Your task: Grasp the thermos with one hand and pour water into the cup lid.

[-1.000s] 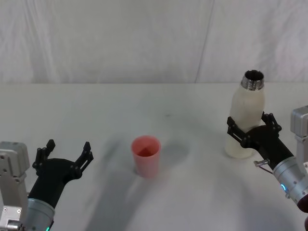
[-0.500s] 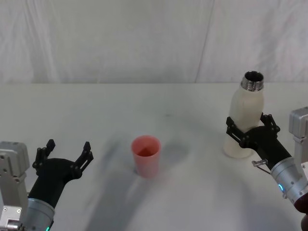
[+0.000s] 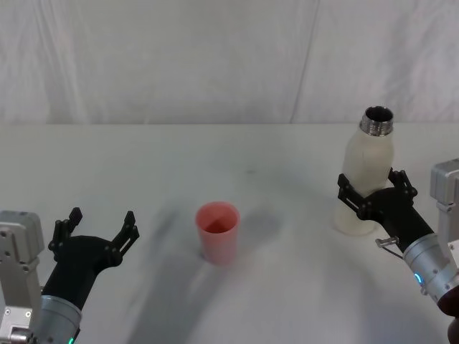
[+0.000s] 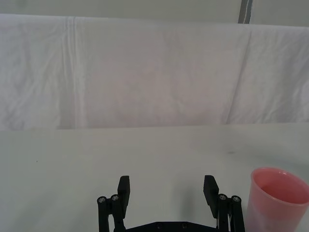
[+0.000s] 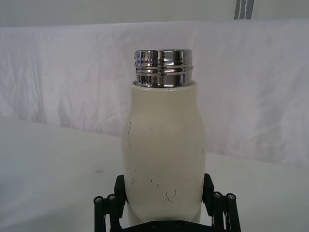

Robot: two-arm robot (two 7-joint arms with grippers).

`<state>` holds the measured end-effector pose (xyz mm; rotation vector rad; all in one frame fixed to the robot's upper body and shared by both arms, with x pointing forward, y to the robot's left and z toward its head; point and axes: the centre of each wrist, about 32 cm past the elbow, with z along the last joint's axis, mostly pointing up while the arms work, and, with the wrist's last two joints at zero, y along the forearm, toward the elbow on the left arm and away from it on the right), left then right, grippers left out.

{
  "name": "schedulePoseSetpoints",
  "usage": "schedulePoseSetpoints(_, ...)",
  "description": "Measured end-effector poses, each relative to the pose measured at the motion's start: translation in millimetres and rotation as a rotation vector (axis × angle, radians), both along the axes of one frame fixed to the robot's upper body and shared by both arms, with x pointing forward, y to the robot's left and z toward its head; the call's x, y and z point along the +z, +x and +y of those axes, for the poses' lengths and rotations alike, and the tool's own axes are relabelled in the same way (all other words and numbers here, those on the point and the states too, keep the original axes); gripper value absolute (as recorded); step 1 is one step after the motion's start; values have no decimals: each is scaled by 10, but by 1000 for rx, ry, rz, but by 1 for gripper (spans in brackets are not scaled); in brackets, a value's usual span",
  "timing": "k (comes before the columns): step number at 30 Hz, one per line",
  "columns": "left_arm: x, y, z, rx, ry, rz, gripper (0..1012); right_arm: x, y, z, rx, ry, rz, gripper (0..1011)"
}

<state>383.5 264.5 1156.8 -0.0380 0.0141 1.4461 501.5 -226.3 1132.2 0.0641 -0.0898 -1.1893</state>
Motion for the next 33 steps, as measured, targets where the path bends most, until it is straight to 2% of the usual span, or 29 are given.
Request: schedulePoseSetpoints(33, 0, 0, 0, 0, 0, 0, 1001, -14, 9, -2, -4, -1, 7, 951)
